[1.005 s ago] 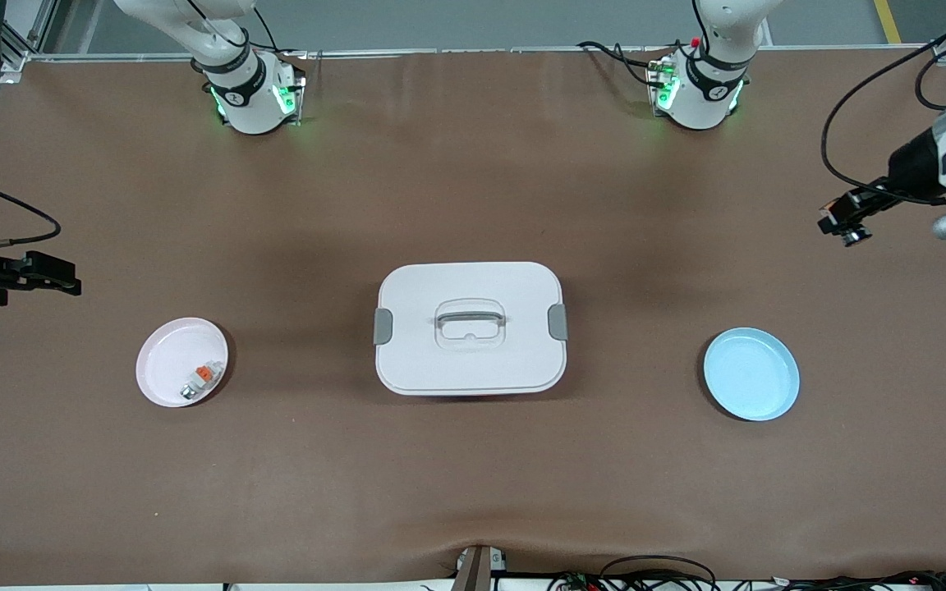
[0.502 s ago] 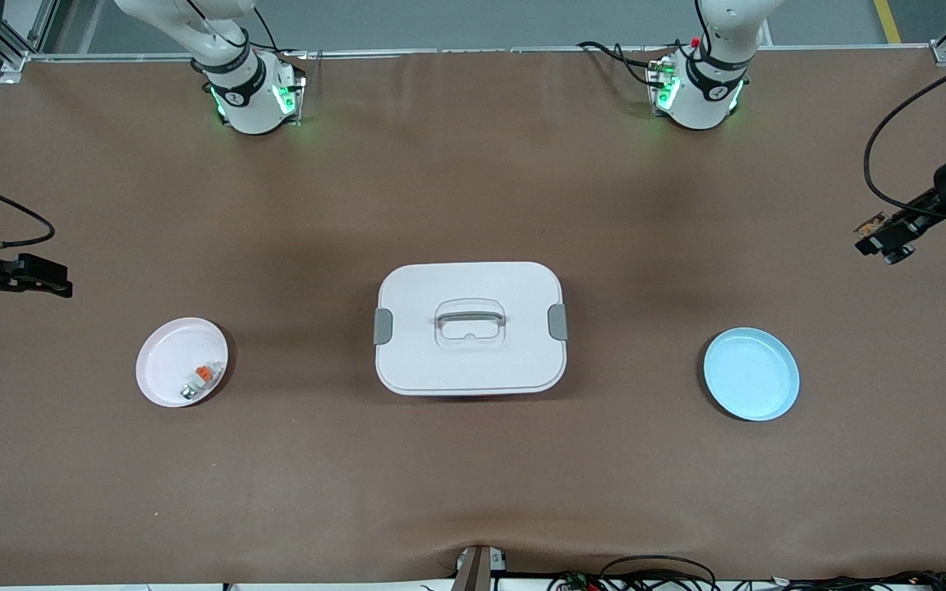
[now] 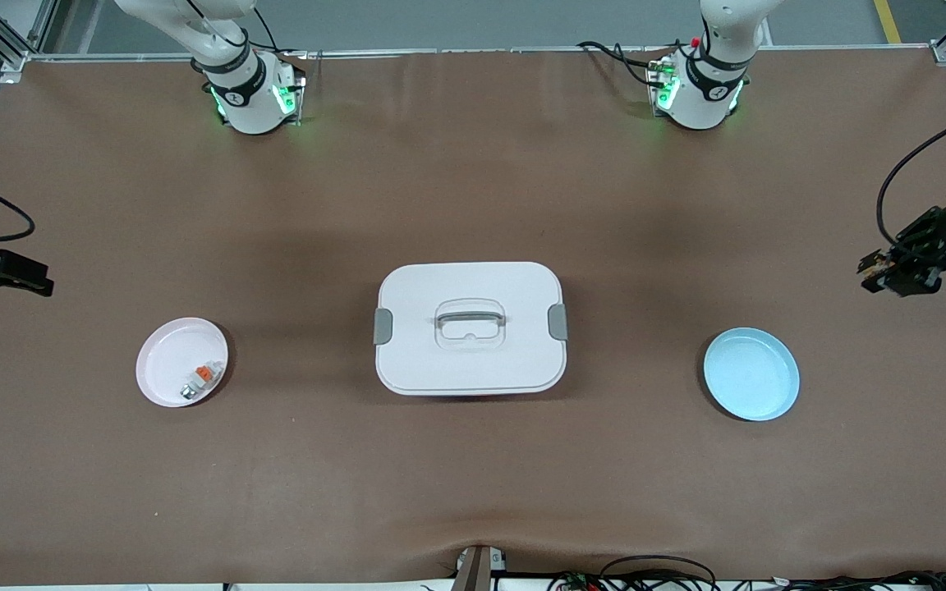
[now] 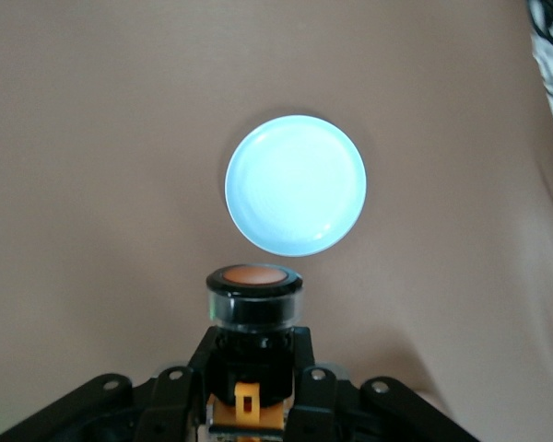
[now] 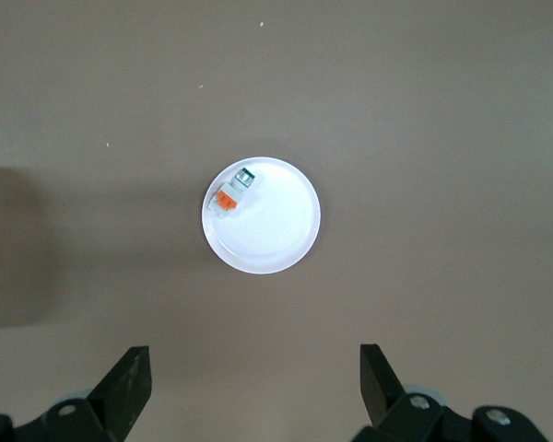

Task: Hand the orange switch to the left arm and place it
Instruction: 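Lower the switch onto the blue plate with the left gripper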

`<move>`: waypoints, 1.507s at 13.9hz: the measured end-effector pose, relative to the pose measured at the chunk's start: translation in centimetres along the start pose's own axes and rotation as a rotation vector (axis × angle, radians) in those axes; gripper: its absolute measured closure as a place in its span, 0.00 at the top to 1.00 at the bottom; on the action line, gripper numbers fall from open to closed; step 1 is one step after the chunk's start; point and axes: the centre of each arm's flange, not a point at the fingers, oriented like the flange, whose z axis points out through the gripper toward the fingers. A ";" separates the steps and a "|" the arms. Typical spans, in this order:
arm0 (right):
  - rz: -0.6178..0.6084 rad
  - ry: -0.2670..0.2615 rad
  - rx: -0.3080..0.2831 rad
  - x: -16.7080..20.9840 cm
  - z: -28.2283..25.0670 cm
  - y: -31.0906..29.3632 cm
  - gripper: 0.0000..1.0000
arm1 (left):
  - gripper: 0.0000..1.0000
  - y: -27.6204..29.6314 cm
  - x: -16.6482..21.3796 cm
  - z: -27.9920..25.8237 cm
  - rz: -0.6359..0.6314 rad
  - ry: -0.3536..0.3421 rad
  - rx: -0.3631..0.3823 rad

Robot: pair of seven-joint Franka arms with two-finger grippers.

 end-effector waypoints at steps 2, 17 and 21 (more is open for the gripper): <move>0.022 0.016 0.000 -0.4 -1.0 -0.5 1.00 | 0.34 1.9 -1.3 1.9 -0.102 0.032 0.020; 0.085 -0.080 0.064 -5.4 -4.4 2.2 1.00 | 0.34 3.9 3.3 19.2 -0.342 0.113 0.123; 0.075 -0.086 0.074 -6.2 -4.4 1.6 1.00 | 0.34 4.5 3.8 23.3 -0.390 0.115 0.089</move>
